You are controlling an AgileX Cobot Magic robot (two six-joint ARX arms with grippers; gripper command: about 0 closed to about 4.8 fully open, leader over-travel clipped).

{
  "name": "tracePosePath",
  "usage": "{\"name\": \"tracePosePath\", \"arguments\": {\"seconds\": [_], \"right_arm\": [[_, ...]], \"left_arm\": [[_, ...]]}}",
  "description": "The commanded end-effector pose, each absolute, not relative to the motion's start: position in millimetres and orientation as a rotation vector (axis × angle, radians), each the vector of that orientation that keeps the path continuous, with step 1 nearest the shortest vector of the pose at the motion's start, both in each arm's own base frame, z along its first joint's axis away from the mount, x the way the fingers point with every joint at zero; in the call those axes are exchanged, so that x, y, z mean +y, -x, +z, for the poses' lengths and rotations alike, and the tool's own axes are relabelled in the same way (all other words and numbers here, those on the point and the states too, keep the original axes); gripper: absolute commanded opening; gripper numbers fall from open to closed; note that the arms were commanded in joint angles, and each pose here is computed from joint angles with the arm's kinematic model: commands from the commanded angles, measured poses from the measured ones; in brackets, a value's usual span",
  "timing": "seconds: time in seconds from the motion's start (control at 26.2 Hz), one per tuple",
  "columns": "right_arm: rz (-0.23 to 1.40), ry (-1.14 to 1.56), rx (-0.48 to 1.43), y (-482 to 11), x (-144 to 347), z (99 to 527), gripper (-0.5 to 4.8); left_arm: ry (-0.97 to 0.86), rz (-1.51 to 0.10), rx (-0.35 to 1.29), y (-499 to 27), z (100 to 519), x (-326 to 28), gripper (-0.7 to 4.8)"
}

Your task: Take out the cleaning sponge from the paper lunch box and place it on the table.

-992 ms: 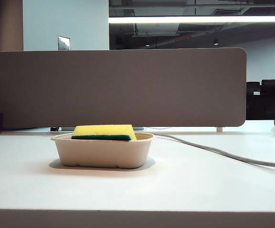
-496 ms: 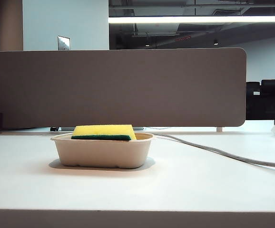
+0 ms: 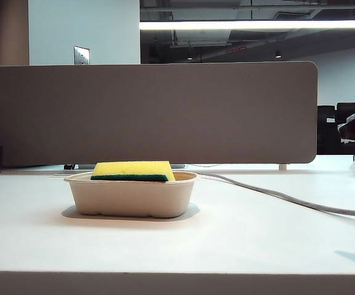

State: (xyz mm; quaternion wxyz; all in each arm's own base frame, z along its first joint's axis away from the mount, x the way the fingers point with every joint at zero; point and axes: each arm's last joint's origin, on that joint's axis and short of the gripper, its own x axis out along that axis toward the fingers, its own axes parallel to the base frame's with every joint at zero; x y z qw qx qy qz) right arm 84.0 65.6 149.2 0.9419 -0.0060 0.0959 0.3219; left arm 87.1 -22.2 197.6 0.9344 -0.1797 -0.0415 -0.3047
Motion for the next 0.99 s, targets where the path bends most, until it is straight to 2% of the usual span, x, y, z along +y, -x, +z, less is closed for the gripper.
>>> {"name": "tracePosePath", "arguments": {"seconds": [0.04,0.15,0.27,0.34,0.5,0.69,0.84,0.99], "right_arm": [[0.659,0.006,0.179,-84.1,65.8,151.0,-0.05],[0.659,0.006,0.179,-84.1,65.8,151.0,-0.05],[0.658,0.006,0.180,-84.1,65.8,151.0,-0.05],[0.659,0.006,0.179,-84.0,65.8,151.1,-0.05],[0.660,0.005,0.176,-83.9,65.6,151.3,-0.05],[0.660,-0.007,0.142,-82.6,64.6,154.4,-0.05],[0.660,-0.006,0.143,-82.7,64.5,154.2,-0.05],[0.658,-0.006,0.144,-82.7,64.5,154.2,-0.05]], "left_arm": [[0.346,-0.648,-0.129,-85.2,224.0,-23.8,4.66],[0.187,-0.681,-0.027,-97.7,247.7,-28.2,4.66],[-0.052,-0.808,0.108,-132.9,268.0,-43.3,4.66],[-0.221,-0.892,0.166,-156.8,270.9,-58.5,4.66],[-0.430,-0.976,0.305,-206.1,254.9,-93.9,4.66],[-0.534,-1.019,0.434,-242.0,223.8,-122.0,4.53],[-0.550,-0.980,0.472,-255.6,205.5,-127.0,3.36],[-0.563,-0.930,0.454,-260.9,204.0,-128.1,3.31]]}}
